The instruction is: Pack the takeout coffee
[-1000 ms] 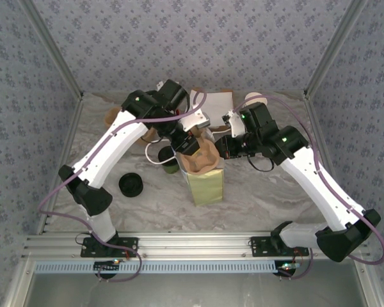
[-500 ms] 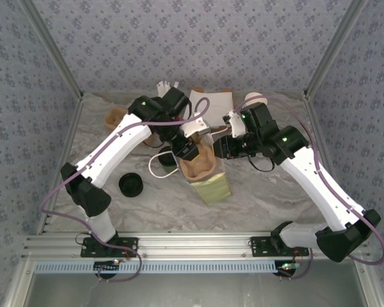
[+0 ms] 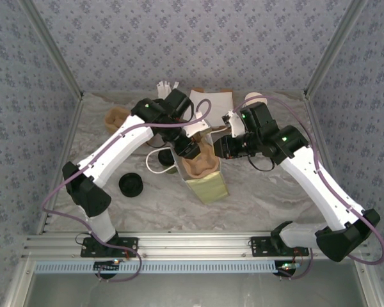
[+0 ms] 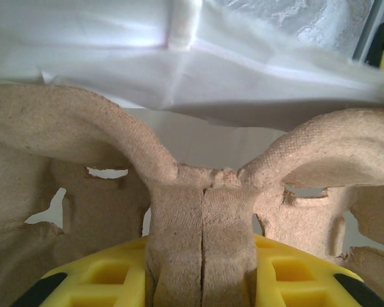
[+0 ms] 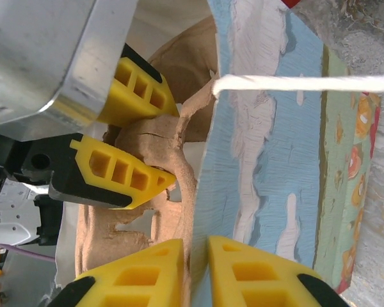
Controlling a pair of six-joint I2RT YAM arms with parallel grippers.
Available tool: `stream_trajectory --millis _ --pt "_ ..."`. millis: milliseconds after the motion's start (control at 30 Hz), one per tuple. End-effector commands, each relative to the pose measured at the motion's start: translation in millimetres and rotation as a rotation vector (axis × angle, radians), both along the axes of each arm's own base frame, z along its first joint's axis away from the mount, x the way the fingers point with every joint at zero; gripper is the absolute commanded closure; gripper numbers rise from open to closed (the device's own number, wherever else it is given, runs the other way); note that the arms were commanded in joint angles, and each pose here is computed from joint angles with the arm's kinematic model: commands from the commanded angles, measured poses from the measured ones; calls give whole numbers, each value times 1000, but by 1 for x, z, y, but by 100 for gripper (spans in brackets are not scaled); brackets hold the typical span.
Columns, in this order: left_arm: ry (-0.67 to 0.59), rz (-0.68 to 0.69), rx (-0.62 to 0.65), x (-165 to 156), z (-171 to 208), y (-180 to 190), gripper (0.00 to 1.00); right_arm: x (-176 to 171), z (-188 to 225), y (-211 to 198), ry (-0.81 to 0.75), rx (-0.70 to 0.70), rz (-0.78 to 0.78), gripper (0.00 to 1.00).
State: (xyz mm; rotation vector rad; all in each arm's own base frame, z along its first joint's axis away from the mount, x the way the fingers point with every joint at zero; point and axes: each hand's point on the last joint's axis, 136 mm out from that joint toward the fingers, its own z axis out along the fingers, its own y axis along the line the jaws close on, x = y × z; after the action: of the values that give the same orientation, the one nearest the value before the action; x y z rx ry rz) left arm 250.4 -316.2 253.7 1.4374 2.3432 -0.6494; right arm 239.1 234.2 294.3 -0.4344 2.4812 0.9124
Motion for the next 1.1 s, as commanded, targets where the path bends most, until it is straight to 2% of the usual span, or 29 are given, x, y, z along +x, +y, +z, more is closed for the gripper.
stream_trajectory --millis 0,400,833,1067 --pt "-56 2 -28 1 14 -4 70 -2 -2 2 20 14 14 82" --pt "-85 -98 48 -16 -9 -17 71 6 -3 -10 33 38 -72 79" --pt "-153 -129 148 -10 -29 -22 71 9 -3 -36 42 145 -236 78" --pt "-152 -164 166 -15 -35 -29 71 9 2 -37 34 194 -251 70"
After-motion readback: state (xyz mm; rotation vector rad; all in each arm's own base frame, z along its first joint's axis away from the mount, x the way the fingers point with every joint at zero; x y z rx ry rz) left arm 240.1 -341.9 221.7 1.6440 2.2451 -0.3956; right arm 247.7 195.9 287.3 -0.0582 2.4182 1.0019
